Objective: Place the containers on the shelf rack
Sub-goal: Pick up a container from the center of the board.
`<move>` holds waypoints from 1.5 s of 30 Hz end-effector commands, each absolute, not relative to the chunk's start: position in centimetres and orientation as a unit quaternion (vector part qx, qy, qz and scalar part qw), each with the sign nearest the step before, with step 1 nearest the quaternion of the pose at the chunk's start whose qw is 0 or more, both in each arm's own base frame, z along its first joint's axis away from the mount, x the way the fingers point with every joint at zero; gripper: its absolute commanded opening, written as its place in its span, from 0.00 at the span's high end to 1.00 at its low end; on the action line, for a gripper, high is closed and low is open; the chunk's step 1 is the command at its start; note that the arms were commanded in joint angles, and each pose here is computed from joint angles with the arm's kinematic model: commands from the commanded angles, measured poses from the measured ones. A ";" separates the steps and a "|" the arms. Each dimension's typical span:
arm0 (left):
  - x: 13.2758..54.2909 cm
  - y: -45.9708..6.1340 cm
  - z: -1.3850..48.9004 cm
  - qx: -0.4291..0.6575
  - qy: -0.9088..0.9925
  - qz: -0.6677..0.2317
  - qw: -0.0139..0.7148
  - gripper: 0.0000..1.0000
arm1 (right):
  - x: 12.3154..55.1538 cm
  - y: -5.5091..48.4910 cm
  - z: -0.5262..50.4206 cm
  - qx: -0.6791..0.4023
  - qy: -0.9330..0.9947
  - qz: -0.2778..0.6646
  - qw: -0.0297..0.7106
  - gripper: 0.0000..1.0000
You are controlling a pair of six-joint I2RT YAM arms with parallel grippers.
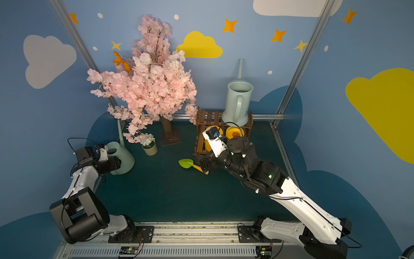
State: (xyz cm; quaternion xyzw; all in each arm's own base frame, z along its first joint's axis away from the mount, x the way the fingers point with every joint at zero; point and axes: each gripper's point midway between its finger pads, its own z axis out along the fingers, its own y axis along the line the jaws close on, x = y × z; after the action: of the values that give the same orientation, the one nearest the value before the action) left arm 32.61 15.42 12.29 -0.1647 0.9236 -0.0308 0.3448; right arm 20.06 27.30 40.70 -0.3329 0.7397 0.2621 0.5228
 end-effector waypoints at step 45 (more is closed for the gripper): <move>31.8 12.1 10.1 -0.227 0.904 0.133 0.338 0.23 | 20.7 23.7 41.4 -0.265 0.744 0.272 0.550 0.02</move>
State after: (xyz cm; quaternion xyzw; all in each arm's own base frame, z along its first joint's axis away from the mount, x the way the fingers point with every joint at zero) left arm 31.69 11.00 9.85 -0.1971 0.9230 0.1009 0.3148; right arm 21.03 24.20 39.19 -0.2753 0.7574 0.2564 0.5336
